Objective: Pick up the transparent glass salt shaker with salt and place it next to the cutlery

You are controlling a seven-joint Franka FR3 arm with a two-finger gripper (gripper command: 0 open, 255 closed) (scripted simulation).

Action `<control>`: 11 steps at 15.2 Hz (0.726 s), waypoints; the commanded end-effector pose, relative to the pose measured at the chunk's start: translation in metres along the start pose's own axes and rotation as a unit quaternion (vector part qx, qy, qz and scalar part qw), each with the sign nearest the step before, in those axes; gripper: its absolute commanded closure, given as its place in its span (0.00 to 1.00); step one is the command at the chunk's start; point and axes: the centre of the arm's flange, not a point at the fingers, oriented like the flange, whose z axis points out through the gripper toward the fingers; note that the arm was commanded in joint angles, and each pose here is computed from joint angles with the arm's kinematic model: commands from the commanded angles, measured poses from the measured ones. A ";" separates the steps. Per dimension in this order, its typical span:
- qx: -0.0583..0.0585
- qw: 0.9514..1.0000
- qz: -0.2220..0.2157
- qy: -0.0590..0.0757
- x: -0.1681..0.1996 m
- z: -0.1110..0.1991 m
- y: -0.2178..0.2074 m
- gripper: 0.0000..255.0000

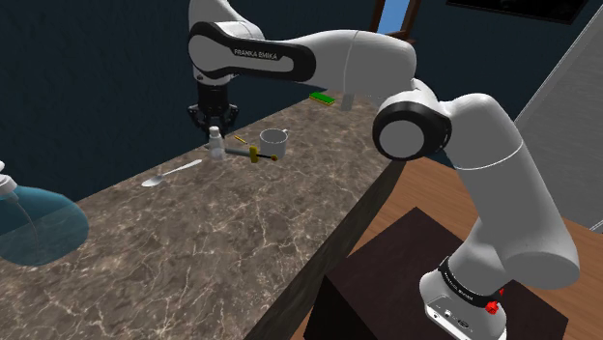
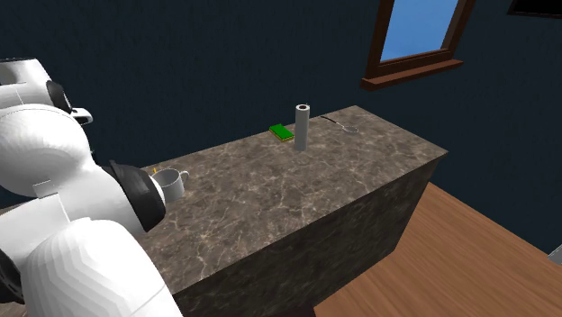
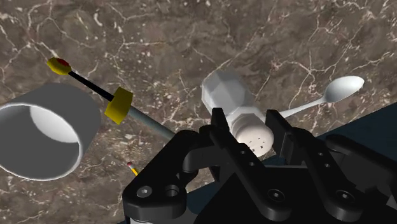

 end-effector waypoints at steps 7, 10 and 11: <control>0.000 1.000 0.000 0.001 0.001 0.042 0.003 1.00; 0.000 1.000 0.000 0.001 0.000 0.058 0.004 1.00; 0.000 1.000 0.000 0.001 0.000 0.058 0.004 1.00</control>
